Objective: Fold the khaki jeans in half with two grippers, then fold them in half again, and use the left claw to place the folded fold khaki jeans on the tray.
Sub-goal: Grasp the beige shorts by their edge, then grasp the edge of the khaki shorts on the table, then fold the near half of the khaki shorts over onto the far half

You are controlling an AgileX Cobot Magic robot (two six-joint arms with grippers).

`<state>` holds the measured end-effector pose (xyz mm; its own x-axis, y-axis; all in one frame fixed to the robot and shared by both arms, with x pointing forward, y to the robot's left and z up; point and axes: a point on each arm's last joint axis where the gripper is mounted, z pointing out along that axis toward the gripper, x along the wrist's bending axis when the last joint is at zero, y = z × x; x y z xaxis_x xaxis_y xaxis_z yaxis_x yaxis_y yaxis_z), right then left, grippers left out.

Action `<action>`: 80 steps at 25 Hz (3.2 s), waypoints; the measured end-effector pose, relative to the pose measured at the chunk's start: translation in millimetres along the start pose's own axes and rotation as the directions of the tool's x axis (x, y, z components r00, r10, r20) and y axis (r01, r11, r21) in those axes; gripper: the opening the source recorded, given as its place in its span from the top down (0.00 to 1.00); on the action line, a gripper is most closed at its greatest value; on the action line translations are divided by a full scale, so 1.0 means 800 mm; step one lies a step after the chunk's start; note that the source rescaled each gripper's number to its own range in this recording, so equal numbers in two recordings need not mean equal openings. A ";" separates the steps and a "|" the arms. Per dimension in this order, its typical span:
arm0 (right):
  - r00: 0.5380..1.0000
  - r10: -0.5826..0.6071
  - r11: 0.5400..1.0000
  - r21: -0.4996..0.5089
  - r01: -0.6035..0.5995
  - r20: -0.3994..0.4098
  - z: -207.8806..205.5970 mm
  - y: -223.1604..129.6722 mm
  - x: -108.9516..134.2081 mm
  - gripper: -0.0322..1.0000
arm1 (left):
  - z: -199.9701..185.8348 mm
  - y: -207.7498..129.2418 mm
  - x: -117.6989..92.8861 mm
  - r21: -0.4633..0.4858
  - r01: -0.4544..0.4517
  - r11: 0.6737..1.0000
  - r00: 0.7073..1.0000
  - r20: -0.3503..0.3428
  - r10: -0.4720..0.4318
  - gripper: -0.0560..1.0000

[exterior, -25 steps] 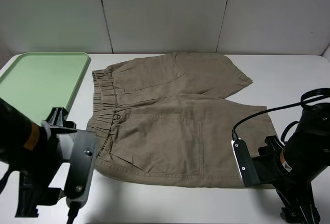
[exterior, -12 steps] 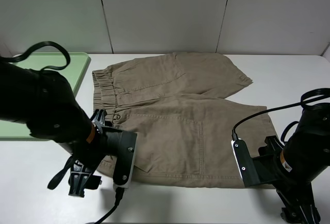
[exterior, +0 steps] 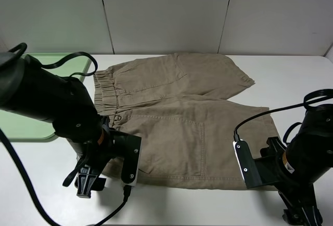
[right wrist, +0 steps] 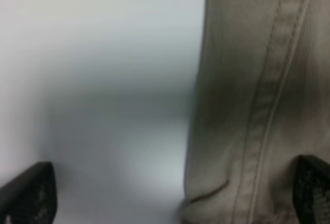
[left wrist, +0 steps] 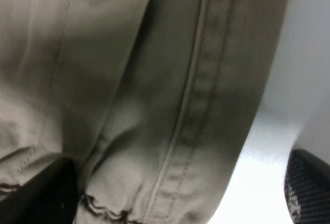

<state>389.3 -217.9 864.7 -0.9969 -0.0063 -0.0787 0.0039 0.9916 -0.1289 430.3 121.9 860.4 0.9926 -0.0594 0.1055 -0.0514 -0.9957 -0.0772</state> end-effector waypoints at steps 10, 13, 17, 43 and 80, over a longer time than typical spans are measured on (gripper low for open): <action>1.000 -0.003 1.000 -0.006 0.003 0.005 0.000 0.001 -0.001 0.00 | 0.003 0.003 0.005 -0.034 -0.038 0.999 0.999 -0.031 0.037 0.56; 1.000 -0.003 1.000 -0.007 0.003 0.005 0.000 0.001 -0.001 0.03 | 0.003 0.005 0.007 -0.047 -0.050 0.998 0.998 -0.045 0.047 0.74; 1.000 0.000 1.000 -0.020 0.000 0.014 0.000 0.002 -0.002 0.23 | 0.004 0.006 0.008 -0.057 -0.058 0.997 0.997 -0.058 0.055 0.91; 0.998 0.024 0.996 -0.083 -0.018 0.063 -0.001 0.009 -0.007 0.97 | 0.003 0.007 0.009 -0.065 -0.061 0.996 0.996 -0.066 0.056 0.94; 0.923 0.379 0.904 -0.185 -0.384 -0.064 -0.173 -0.031 0.034 0.97 | -0.165 -0.026 -0.061 -0.164 -0.024 0.986 0.995 -0.102 0.007 0.95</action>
<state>351.1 -225.2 1002.9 -0.9238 0.3785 -0.0581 0.3722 0.9231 0.0970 368.1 136.4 988.1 0.9759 -0.0737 0.2056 -0.0927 -0.9921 0.0841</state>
